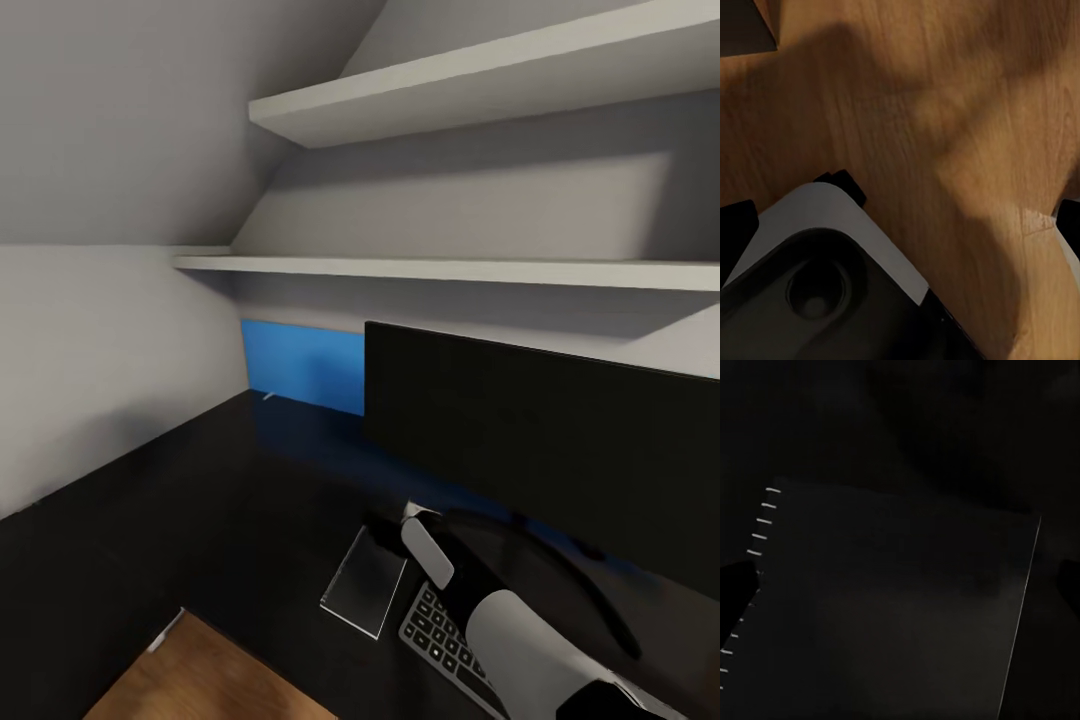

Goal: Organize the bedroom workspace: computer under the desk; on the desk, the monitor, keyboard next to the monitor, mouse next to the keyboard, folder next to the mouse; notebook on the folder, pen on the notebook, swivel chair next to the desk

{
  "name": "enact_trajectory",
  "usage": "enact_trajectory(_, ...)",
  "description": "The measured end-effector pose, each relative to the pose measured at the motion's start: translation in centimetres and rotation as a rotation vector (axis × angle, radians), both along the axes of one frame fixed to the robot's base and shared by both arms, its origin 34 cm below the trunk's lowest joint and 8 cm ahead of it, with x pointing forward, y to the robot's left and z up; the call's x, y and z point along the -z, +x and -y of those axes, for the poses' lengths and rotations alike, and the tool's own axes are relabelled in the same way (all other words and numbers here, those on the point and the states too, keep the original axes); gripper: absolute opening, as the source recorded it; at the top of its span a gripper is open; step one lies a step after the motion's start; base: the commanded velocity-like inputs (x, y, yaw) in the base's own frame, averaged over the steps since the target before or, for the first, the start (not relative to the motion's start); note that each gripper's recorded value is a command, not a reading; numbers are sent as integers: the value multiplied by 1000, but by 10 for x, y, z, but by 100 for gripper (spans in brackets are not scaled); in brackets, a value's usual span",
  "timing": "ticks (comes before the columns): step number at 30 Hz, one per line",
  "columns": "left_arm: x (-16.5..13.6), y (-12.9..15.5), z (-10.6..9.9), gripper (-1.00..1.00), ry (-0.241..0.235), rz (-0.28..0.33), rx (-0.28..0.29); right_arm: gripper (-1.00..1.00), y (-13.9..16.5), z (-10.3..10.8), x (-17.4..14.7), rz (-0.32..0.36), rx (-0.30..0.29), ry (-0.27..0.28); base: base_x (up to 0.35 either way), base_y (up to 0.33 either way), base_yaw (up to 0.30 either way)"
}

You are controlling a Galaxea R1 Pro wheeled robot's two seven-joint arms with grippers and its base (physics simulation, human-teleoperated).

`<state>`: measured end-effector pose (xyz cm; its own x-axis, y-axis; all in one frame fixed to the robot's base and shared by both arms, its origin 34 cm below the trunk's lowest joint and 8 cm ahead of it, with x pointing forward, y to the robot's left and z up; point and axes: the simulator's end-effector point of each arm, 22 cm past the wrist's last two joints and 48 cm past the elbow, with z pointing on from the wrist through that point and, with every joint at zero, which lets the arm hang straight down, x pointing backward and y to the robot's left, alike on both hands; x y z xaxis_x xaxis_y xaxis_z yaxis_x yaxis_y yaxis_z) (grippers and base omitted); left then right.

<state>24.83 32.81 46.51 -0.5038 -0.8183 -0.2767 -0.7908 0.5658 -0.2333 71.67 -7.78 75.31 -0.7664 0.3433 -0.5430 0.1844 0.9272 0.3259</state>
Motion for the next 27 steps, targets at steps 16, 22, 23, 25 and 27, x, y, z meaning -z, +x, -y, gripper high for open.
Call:
enact_trajectory(16, 5, 0, -1, 100, -1, 0, 1, 100, -2, 0, 7, -6, 2, 4, 0, 0, 0)
enact_trajectory(22, 5, 0, -1, 100, -2, 0, 1, 100, -2, 0, 7, -6, 2, 3, 0, 0, 3)
enact_trajectory(23, 5, 0, -1, 100, -2, 0, 1, 100, -2, 0, 7, -6, 3, 3, 0, 0, 83)
enact_trajectory(25, 5, 0, -1, 100, -2, 0, 1, 100, -2, 1, 7, -4, 2, -1, 0, 0, 111)
enact_trajectory(27, 5, 0, -1, 100, -2, 0, 0, 100, -2, 0, 7, -5, 5, 5, 0, 0, 176)
